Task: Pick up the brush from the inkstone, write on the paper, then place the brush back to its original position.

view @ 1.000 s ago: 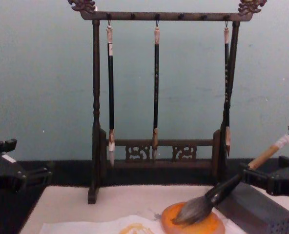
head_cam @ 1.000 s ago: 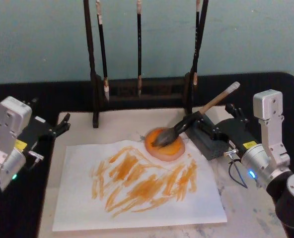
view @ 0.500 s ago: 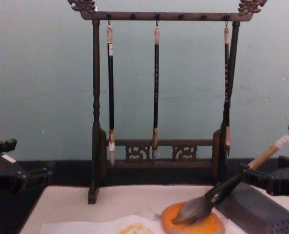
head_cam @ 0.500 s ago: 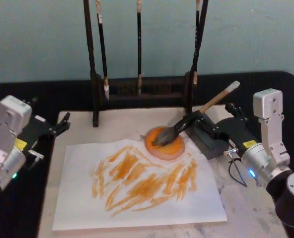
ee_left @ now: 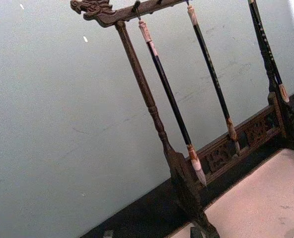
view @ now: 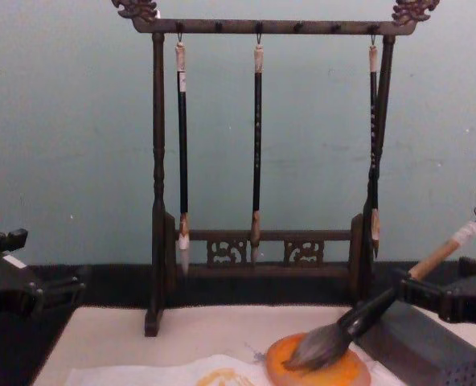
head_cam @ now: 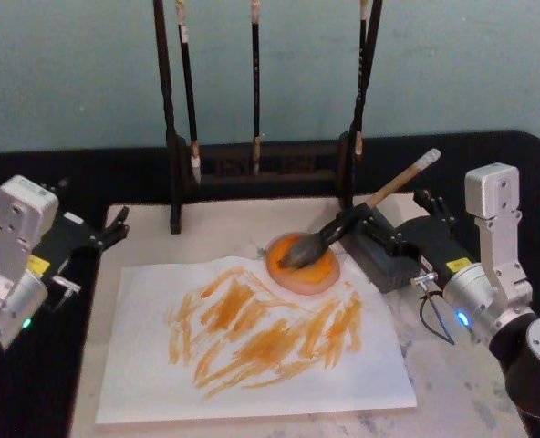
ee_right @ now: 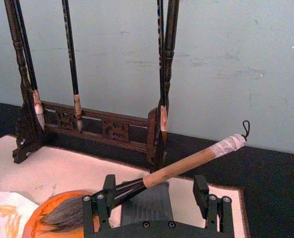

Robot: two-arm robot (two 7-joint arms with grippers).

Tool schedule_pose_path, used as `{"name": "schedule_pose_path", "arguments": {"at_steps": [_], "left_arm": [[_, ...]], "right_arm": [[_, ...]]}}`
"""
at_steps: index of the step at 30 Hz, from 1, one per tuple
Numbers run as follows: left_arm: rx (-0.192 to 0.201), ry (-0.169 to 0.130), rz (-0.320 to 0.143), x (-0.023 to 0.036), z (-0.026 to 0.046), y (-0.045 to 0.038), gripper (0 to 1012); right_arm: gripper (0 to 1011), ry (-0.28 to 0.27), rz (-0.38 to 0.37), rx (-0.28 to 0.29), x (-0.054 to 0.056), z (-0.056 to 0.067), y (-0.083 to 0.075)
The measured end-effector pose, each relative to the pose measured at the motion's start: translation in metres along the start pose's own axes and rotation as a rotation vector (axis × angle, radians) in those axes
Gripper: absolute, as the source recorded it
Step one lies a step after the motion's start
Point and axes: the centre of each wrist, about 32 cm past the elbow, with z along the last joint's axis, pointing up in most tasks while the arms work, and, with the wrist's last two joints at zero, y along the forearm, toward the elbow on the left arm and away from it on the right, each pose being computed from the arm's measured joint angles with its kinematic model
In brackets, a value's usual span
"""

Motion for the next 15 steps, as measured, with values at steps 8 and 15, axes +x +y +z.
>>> {"name": "schedule_pose_path", "arguments": {"at_steps": [8,15], "left_arm": [[0.000,0.000,0.000,0.0000,0.0000,0.0000,1001],[0.000,0.000,0.000,0.0000,0.0000,0.0000,1001]], "right_arm": [[1000,0.000,0.000,0.000,0.0000,0.0000,0.0000],[1000,0.000,0.000,0.000,0.0000,0.0000,0.0000]]}}
